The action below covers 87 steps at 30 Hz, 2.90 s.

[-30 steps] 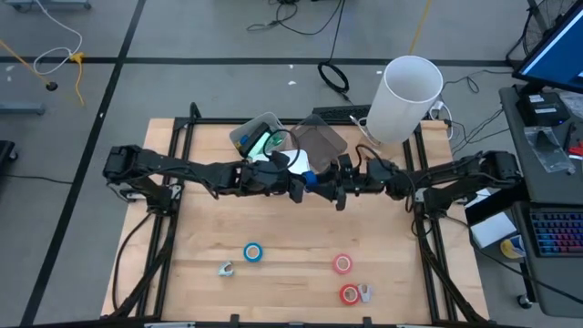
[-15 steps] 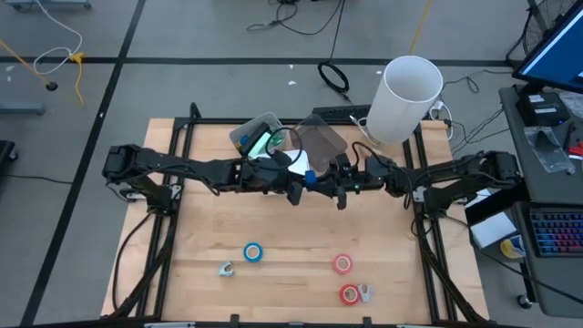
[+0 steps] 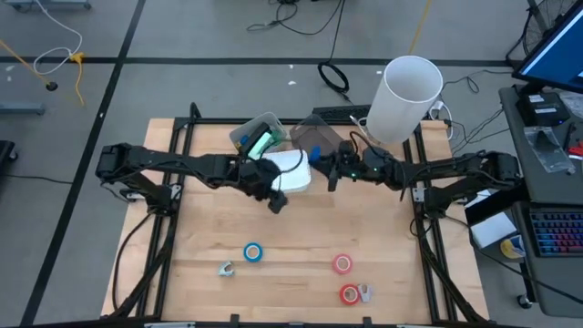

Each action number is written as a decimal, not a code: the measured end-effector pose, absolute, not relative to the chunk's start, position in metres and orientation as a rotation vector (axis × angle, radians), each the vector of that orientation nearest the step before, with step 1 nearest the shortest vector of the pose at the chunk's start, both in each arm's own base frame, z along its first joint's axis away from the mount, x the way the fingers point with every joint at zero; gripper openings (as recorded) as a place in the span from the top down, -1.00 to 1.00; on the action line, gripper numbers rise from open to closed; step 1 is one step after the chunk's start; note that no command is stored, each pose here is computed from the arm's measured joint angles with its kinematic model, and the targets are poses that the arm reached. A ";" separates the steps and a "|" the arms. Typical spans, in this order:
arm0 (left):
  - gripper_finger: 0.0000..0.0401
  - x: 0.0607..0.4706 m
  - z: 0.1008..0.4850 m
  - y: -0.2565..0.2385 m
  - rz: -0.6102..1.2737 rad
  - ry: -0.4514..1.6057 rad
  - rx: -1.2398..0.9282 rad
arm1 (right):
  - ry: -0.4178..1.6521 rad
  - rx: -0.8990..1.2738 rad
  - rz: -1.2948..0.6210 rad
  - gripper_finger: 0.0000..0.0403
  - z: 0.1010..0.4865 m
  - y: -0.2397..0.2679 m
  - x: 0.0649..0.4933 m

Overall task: Pick and place Stapler, Stapler remover, tape
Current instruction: Put the dark blue tape into the black bin, then put the blue tape into the black bin

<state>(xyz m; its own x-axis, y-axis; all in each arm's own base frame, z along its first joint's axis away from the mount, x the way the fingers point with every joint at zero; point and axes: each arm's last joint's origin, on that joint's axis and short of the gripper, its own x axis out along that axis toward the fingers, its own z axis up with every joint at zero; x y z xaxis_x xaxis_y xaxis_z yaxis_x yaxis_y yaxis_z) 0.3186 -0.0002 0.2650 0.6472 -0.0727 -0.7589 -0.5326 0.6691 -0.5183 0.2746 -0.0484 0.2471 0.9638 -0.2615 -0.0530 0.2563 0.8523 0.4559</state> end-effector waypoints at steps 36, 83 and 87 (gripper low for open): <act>-0.16 0.278 0.249 -0.040 0.423 1.220 -0.584 | 0.832 0.315 -0.737 0.76 0.204 -0.149 0.330; -0.16 0.274 0.249 -0.065 0.320 1.252 -0.547 | 0.954 0.382 -0.617 0.32 0.187 -0.144 0.328; -0.16 0.273 0.249 -0.068 0.324 1.253 -0.559 | 0.931 0.368 -0.610 0.34 0.197 -0.143 0.326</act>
